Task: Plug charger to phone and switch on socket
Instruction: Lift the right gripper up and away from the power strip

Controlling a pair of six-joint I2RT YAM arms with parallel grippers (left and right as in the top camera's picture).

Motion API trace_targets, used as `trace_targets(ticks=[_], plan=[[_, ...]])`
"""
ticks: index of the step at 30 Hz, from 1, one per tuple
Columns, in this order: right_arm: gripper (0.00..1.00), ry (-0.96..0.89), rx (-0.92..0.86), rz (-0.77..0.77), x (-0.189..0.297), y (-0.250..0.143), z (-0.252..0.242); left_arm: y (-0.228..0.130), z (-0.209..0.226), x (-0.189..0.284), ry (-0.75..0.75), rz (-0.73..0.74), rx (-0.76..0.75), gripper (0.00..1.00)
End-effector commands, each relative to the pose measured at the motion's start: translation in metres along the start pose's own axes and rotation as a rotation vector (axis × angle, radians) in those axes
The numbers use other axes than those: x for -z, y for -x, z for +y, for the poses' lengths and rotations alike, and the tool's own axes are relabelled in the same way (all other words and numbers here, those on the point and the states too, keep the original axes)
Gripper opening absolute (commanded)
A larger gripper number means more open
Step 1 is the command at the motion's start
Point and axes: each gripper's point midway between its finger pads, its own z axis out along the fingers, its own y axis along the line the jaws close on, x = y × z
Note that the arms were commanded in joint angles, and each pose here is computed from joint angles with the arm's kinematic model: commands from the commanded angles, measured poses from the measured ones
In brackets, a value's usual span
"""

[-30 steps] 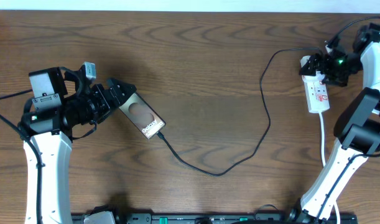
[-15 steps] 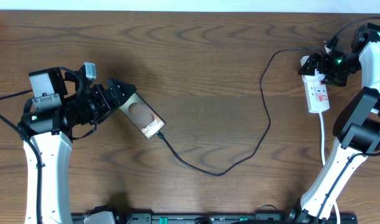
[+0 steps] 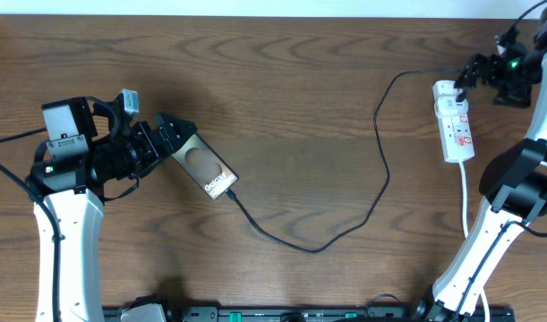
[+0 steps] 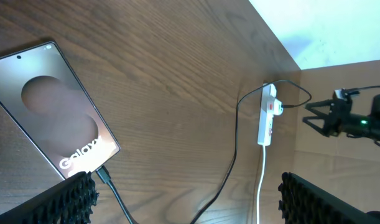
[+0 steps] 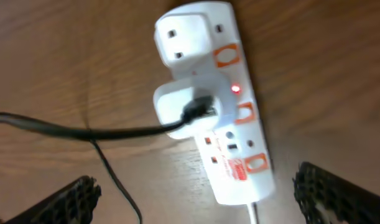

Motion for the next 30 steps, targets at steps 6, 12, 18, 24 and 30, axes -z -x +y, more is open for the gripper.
trace_targets(ticks=[6, 12, 18, 24, 30], plan=[[0.96, -0.173, -0.109, -0.047, 0.048, -0.006, 0.001, 0.007, 0.002, 0.002, 0.035, -0.025, -0.028, 0.94], [0.9, -0.164, -0.042, -0.129, 0.089, -0.012, 0.039, 0.011, 0.027, 0.005, 0.176, -0.062, -0.012, 0.96], [0.89, -0.241, 0.035, -0.33, 0.17, -0.035, 0.091, 0.01, 0.041, 0.008, 0.255, -0.064, 0.0, 0.96], [0.89, -0.24, 0.128, -0.468, 0.229, -0.094, 0.151, 0.005, 0.043, 0.008, 0.26, -0.05, 0.012, 0.96], [0.89, -0.414, 0.093, -0.442, 0.213, -0.145, 0.153, 0.003, 0.043, 0.009, 0.262, -0.04, -0.008, 0.96]])
